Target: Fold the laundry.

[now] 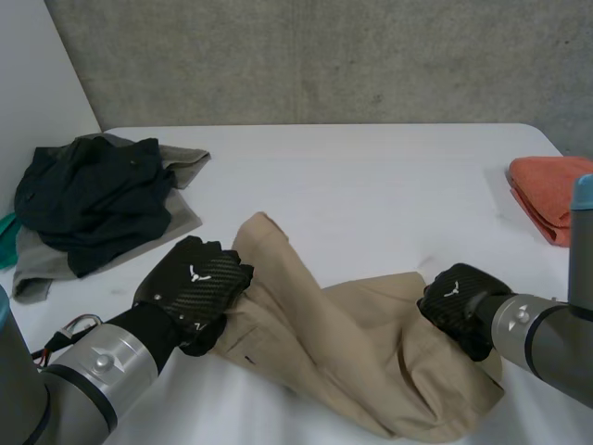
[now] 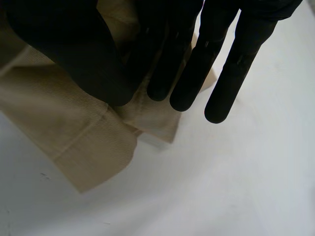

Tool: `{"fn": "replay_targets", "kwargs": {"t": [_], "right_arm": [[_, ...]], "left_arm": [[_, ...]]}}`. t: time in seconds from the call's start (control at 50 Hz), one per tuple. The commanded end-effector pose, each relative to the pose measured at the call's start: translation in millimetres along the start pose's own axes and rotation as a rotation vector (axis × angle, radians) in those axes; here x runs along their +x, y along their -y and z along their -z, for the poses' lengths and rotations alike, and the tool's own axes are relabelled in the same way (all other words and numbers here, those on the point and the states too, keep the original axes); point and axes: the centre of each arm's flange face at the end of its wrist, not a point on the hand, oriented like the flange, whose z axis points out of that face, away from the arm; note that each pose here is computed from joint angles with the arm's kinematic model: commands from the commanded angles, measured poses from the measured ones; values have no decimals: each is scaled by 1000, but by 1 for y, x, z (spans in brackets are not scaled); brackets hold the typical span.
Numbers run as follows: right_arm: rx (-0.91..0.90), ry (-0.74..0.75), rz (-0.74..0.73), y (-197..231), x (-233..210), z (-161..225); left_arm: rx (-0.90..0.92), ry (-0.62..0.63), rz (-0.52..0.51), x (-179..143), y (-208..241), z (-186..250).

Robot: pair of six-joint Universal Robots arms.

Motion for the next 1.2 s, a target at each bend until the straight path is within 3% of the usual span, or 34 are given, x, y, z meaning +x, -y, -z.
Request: {"fn": "replay_targets", "kwargs": {"t": [0.02, 0.18, 0.24, 0.28, 0.36, 0.4, 0.56, 0.68, 0.78, 0.86, 1.02, 1.1, 1.2], "right_arm": [[73, -80, -67, 12, 20, -3], [264, -331, -192, 32, 68, 12], [307, -400, -220, 33, 84, 19], [316, -421, -233, 32, 90, 22], [312, -445, -266, 26, 99, 24], [304, -448, -284, 21, 101, 24], [268, -455, -330, -1, 108, 16], [250, -463, -352, -18, 114, 11], [232, -454, -364, -28, 116, 4], [226, -457, -361, -32, 121, 0], [274, -461, -308, -14, 128, 3], [312, -406, -295, 9, 118, 7], [297, -230, -300, 30, 86, 4]], "left_arm": [[-12, 36, -69, -14, 1, -5], [277, 428, -235, -117, 64, -56], [426, 551, -257, -144, 108, -61], [496, 570, -255, -148, 129, -61], [655, 495, -209, -129, 171, -60], [724, 388, -166, -105, 183, -63], [793, 7, -12, -15, 169, -91], [654, -193, 164, 54, 123, -117], [492, -324, 224, 90, 89, -111], [499, -350, 201, 88, 89, -95], [569, -231, 197, 44, 108, -60], [552, -111, 204, 13, 105, -50], [347, 119, 200, -38, 70, -47]]}}
